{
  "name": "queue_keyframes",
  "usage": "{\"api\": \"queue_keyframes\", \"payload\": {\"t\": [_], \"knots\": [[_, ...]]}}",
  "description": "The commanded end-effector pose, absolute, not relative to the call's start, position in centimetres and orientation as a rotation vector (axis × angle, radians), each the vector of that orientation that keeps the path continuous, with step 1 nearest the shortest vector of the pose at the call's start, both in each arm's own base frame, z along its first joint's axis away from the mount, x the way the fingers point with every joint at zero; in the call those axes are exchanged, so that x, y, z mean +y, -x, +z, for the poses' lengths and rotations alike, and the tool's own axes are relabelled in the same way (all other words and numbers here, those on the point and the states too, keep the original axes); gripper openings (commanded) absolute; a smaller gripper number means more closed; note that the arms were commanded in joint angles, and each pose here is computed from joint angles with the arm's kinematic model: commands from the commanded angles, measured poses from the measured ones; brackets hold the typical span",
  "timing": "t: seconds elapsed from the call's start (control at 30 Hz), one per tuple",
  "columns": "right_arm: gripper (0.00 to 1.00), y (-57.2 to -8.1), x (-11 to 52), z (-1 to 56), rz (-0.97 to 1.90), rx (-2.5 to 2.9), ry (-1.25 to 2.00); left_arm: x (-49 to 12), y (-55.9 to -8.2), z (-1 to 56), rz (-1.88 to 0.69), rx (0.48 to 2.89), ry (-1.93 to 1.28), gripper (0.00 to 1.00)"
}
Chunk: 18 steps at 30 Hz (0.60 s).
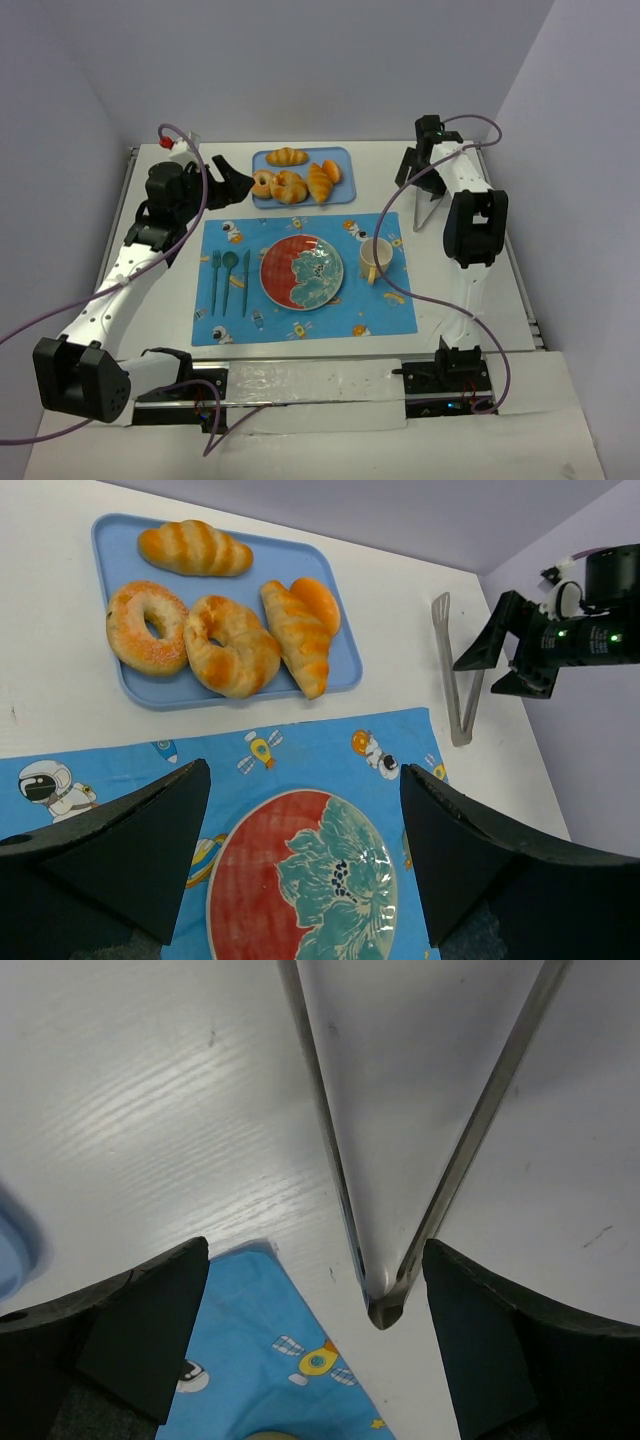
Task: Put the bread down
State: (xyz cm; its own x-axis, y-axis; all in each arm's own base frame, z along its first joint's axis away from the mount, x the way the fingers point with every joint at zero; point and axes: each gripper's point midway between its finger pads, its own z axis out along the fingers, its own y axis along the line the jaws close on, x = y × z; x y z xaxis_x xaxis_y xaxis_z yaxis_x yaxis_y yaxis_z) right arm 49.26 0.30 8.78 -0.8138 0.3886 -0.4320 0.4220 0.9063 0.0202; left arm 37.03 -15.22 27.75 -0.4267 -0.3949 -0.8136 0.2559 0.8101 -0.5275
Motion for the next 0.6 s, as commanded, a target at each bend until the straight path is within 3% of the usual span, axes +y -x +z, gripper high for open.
{"api": "queue_keyframes", "payload": {"t": [0.0, 0.57], "knots": [[0.94, -48.7, -1.0, 7.5, -0.121, 2.655, -0.645, -15.5, -37.5, 30.4, -0.753, 1.820, 0.090, 0.86], [0.93, -46.8, -3.3, 2.3, -0.212, 2.753, -0.763, -15.6, -37.5, 30.1, -0.758, 1.827, 0.085, 0.87]]}}
